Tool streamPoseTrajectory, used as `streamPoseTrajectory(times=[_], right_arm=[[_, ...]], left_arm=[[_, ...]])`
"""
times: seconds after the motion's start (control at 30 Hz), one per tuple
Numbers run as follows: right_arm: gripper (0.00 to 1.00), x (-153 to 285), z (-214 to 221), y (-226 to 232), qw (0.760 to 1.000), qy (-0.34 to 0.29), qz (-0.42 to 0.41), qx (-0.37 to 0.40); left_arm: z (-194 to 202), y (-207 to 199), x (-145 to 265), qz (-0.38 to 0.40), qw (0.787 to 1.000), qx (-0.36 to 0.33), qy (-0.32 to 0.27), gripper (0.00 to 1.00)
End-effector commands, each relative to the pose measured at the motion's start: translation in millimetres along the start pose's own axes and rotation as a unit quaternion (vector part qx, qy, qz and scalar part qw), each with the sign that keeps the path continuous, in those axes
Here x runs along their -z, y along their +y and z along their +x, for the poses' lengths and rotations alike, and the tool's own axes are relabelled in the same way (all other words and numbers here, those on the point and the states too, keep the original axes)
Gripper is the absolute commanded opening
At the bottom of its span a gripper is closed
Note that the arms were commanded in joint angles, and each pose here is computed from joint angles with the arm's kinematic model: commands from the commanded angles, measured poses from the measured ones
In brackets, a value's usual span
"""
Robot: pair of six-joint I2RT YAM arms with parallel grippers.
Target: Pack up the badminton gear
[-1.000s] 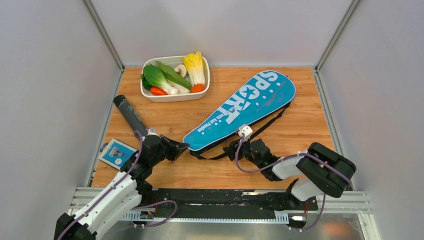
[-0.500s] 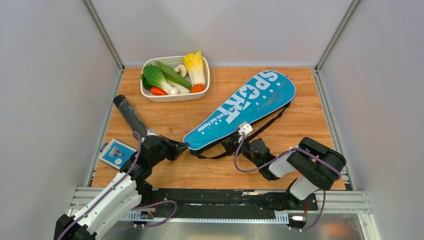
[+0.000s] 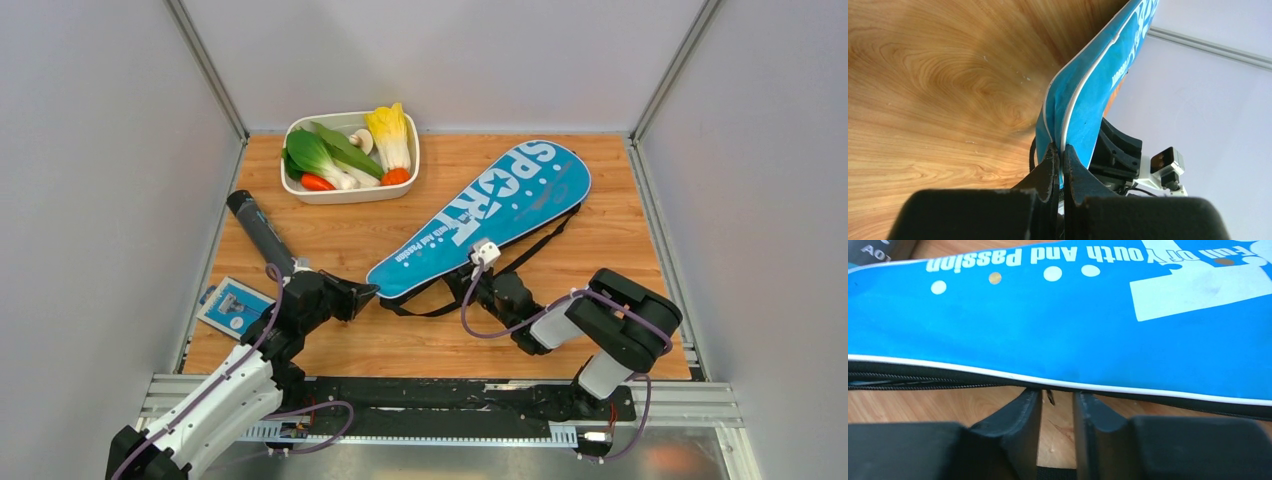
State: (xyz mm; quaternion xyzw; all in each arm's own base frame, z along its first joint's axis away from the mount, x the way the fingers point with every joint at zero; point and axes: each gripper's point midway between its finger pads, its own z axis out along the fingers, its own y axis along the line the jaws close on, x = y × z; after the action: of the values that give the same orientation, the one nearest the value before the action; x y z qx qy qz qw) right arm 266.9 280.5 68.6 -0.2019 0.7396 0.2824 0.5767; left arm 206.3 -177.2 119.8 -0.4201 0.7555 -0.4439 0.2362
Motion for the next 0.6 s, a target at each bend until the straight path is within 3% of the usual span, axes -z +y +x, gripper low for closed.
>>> streamPoseTrajectory(times=[0.0, 0.07, 0.1, 0.27, 0.57], right_arm=[[0.2, -13, -26, 5, 0.999, -0.038, -0.002, -0.015], [0.01, -13, -26, 4, 0.999, -0.035, 0.004, -0.02], [0.0, -12, -24, 3, 0.999, -0.027, 0.007, -0.025], [0.0, -3, -32, 21, 0.999, -0.012, -0.021, -0.024], [0.0, 5, -51, 103, 0.994, 0.008, -0.109, 0.001]], left_arm=[[6, -48, 10, 0.071, 0.997, 0.014, 0.011, 0.0], [6, -50, 10, 0.072, 0.997, 0.014, 0.011, 0.0], [6, -50, 10, 0.072, 0.997, 0.014, 0.01, 0.0], [4, -50, 9, 0.076, 0.997, 0.017, 0.003, 0.0], [1, -49, 6, 0.088, 0.996, 0.026, -0.007, 0.0]])
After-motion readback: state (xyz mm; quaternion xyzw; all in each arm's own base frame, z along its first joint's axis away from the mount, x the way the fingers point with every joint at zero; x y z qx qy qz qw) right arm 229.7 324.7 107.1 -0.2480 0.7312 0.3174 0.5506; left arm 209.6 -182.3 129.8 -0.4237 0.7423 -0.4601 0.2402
